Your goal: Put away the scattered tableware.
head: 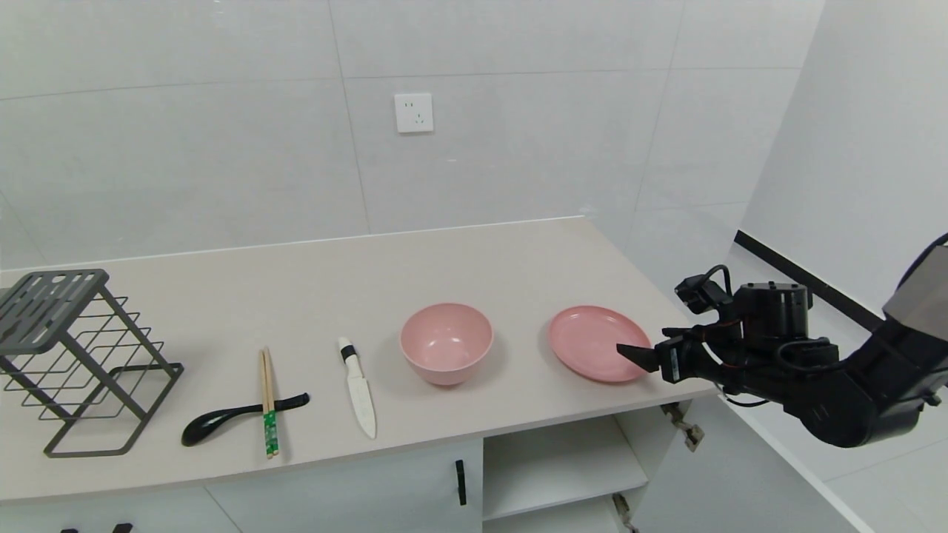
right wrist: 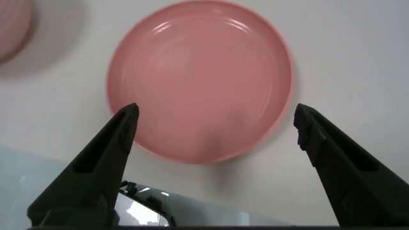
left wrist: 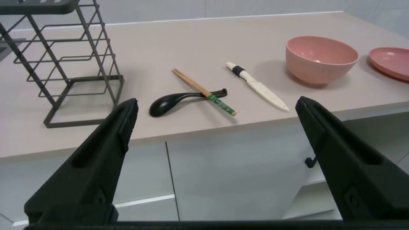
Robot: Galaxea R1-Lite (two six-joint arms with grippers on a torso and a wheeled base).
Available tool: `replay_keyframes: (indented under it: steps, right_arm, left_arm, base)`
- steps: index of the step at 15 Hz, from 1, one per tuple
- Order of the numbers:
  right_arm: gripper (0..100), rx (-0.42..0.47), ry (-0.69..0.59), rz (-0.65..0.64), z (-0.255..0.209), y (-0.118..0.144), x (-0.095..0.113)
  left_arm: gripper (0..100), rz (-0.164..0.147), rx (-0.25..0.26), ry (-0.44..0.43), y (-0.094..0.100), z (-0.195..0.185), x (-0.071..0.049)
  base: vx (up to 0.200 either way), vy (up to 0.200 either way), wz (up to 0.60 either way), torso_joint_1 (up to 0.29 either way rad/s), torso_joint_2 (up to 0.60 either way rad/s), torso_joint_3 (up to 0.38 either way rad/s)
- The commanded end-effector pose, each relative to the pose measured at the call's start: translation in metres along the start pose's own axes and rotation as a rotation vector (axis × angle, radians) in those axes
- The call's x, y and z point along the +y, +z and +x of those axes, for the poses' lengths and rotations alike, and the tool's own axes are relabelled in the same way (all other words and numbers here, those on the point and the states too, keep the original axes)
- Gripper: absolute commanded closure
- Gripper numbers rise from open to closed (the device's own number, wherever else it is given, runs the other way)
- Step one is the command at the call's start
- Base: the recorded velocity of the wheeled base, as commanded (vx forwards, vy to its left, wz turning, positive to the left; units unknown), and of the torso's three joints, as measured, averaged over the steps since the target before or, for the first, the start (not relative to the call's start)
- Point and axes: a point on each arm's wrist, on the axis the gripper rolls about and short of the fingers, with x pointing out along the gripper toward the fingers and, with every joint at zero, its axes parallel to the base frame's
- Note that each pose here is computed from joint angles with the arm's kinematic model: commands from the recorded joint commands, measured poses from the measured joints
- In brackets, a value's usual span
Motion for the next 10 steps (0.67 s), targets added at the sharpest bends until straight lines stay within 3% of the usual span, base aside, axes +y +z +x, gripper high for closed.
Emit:
replay_keyframes:
  steps: [1, 10]
  right_arm:
    - [0, 0.026, -0.001, 0.009, 0.009, -0.008, -0.003]
    - [0, 0.007, -0.065, 0.041, 0.043, -0.008, -0.021]
  left_arm:
    - [0, -0.001, 0.002, 0.000, 0.000, 0.000, 0.000]
    - [0, -0.001, 0.000, 0.000, 0.000, 0.000, 0.000]
  base:
    - [0.000, 0.000, 0.00, 0.000, 0.00, 0.000]
    - [0.000, 0.000, 0.00, 0.000, 0.00, 0.000]
